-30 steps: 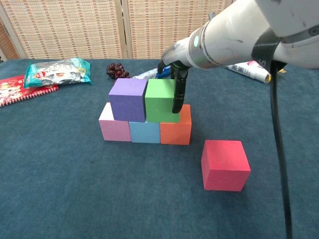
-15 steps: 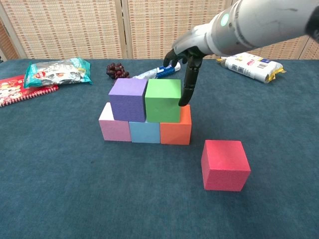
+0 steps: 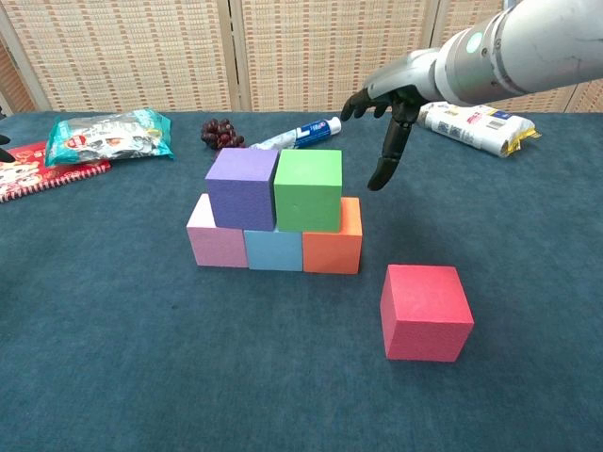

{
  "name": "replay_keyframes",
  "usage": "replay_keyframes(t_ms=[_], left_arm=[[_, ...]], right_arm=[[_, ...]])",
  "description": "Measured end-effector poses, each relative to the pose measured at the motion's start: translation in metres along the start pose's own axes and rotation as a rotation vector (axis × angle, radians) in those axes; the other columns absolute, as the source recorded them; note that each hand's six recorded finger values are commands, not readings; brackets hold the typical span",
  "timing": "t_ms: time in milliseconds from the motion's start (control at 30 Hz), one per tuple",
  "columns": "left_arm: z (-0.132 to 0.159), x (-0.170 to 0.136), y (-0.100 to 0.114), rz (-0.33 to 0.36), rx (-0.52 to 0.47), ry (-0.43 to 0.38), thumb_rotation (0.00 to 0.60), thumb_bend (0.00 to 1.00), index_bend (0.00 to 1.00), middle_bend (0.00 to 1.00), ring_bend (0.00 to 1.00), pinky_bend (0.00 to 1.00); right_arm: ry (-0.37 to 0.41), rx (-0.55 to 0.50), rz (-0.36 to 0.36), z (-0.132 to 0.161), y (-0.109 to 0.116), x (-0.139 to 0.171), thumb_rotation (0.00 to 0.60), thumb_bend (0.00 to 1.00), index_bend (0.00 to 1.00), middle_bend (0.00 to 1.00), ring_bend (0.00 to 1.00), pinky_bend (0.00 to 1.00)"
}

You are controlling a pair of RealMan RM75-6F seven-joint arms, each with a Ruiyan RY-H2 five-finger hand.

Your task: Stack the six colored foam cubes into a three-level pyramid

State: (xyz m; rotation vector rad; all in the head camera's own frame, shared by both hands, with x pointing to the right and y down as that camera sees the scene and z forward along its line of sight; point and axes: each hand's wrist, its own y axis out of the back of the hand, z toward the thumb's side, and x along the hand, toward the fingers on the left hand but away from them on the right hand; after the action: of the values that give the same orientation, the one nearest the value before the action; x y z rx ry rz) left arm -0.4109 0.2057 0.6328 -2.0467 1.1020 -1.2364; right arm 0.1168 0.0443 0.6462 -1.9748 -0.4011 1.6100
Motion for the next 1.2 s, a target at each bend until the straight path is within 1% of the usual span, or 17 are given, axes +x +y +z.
replay_keyframes(t_ms=[100, 267, 600, 967, 1200], left_arm=[[0.002, 0.000, -0.003, -0.010, 0.003, 0.000, 0.600, 0.31, 0.22, 0.04, 0.00, 0.17], [-0.003, -0.006, -0.006, -0.017, -0.002, 0.018, 0.600, 0.31, 0.22, 0.04, 0.00, 0.17], [-0.009, -0.012, -0.005, -0.010, -0.013, 0.030, 0.600, 0.31, 0.22, 0.04, 0.00, 0.17], [-0.010, -0.013, -0.007, -0.012, -0.018, 0.028, 0.600, 0.31, 0.21, 0.04, 0.00, 0.17], [-0.010, -0.012, -0.007, -0.010, -0.018, 0.026, 0.600, 0.31, 0.21, 0.04, 0.00, 0.17]], right_arm=[[0.004, 0.001, 0.001, 0.002, -0.002, -0.004, 0.600, 0.11, 0.00, 0.08, 0.00, 0.00], [0.026, -0.005, 0.001, 0.016, -0.008, -0.015, 0.600, 0.11, 0.00, 0.08, 0.00, 0.00], [0.041, -0.008, -0.008, 0.028, -0.010, -0.020, 0.600, 0.11, 0.00, 0.08, 0.00, 0.00], [0.031, -0.009, -0.014, 0.024, -0.008, -0.016, 0.600, 0.11, 0.00, 0.08, 0.00, 0.00], [0.043, -0.015, -0.040, 0.008, 0.001, 0.004, 0.600, 0.11, 0.00, 0.08, 0.00, 0.00]])
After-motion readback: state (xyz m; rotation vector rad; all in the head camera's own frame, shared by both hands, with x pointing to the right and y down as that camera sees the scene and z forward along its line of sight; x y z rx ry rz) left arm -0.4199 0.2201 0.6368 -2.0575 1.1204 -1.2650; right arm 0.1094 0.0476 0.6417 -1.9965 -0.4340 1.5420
